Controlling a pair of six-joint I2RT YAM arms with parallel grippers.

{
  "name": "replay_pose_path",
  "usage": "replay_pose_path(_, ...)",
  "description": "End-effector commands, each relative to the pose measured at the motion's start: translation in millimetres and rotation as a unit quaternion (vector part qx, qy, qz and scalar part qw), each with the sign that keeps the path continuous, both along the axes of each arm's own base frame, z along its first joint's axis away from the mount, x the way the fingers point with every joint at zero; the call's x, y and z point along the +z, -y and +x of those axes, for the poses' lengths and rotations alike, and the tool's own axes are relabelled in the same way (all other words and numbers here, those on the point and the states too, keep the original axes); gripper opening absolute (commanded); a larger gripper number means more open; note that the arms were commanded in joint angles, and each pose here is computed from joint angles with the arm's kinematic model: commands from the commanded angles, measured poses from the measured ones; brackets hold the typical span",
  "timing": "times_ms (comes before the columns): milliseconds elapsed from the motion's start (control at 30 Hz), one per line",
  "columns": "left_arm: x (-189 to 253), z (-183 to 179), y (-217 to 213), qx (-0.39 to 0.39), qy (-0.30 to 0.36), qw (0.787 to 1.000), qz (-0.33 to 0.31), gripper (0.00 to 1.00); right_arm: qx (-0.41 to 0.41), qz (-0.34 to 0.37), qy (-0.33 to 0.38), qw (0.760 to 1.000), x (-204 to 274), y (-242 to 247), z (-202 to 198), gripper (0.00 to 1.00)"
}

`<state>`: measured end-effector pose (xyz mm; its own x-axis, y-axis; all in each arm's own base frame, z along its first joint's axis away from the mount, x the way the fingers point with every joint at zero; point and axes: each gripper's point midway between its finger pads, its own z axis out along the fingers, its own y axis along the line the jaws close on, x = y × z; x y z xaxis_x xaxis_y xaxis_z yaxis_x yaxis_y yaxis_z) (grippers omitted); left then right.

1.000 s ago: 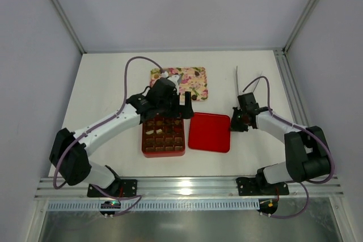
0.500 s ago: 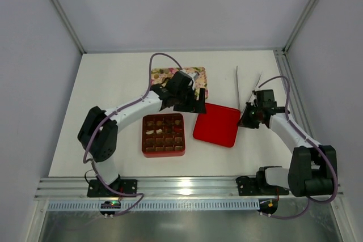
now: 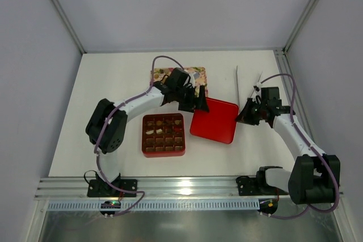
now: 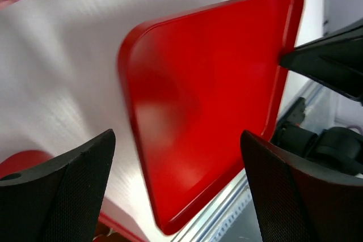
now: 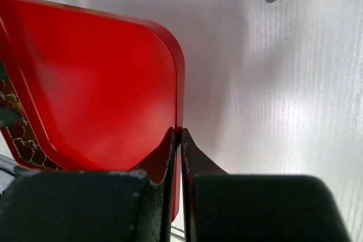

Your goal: Pack the chocolate

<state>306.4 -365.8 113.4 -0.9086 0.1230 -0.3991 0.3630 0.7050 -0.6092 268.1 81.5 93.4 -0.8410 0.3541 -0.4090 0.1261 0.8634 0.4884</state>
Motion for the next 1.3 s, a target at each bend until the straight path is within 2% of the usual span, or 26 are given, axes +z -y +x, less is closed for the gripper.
replay_pose_path(0,23.8,-7.3,27.0,-0.033,-0.014,0.995,-0.089,0.88,0.014,0.044,0.039,0.998,31.1,-14.0,10.5,0.04)
replay_pose_path(200,38.8,-19.8,35.9,-0.036,-0.044,0.987,-0.153,0.70,0.017,0.070,0.048,0.996,36.8,-21.6,10.2,0.04)
replay_pose_path(300,45.0,-24.3,35.8,-0.038,-0.049,0.984,-0.167,0.54,0.018,0.076,0.053,0.996,39.0,-22.7,11.0,0.04)
replay_pose_path(433,54.0,-26.9,35.1,-0.031,-0.057,0.982,-0.177,0.19,0.017,0.081,0.066,0.994,43.8,-24.0,11.4,0.05)
replay_pose_path(467,55.8,-27.6,35.1,-0.031,-0.059,0.982,-0.179,0.11,0.017,0.077,0.068,0.995,43.5,-23.0,11.5,0.10)
replay_pose_path(500,57.4,-28.3,34.8,-0.029,-0.062,0.981,-0.180,0.00,0.016,0.073,0.071,0.995,44.2,-22.2,12.0,0.24)
replay_pose_path(600,58.4,-27.3,30.2,-0.011,-0.084,0.980,-0.178,0.00,0.010,0.030,0.102,0.994,51.4,-12.7,15.8,0.54)
replay_pose_path(667,59.3,-21.8,21.9,0.012,-0.105,0.979,-0.174,0.00,0.045,-0.022,0.153,0.987,73.2,-25.0,10.6,0.61)
replay_pose_path(700,60.3,-23.0,17.6,0.015,-0.119,0.978,-0.173,0.00,0.031,-0.070,0.174,0.982,78.5,-20.6,12.8,0.65)
replay_pose_path(733,62.6,-22.5,13.7,0.021,-0.127,0.977,-0.172,0.00,0.045,-0.085,0.197,0.976,91.2,-28.9,10.9,0.68)
replay_pose_path(767,63.5,-21.4,10.1,0.027,-0.137,0.976,-0.169,0.00,0.091,-0.088,0.229,0.965,104.2,-54.2,-1.8,0.68)
replay_pose_path(833,67.2,-20.7,0.6,0.035,-0.163,0.972,-0.164,0.00,0.089,-0.128,0.270,0.950,116.2,-56.7,-4.4,0.70)
replay_pose_path(967,73.5,-19.0,-15.9,0.061,-0.205,0.962,-0.168,0.00,0.154,-0.177,0.348,0.908,135.5,-83.5,-31.3,0.71)
replay_pose_path(1000,73.4,-19.4,-18.2,0.063,-0.213,0.960,-0.171,0.00,0.192,-0.173,0.364,0.894,138.3,-101.9,-47.0,0.71)
replay_pose_path(1067,73.1,-18.3,-24.3,0.069,-0.234,0.954,-0.177,0.00,0.194,-0.215,0.377,0.880,139.9,-103.4,-50.3,0.71)
replay_pose_path(1133,76.4,-17.1,-27.7,0.076,-0.249,0.948,-0.184,0.00,0.245,-0.258,0.381,0.854,131.8,-122.8,-64.1,0.71)
replay_pose_path(1267,82.0,-17.5,-32.2,0.084,-0.265,0.942,-0.189,0.00,0.266,-0.352,0.408,0.799,127.4,-142.3,-75.0,0.72)
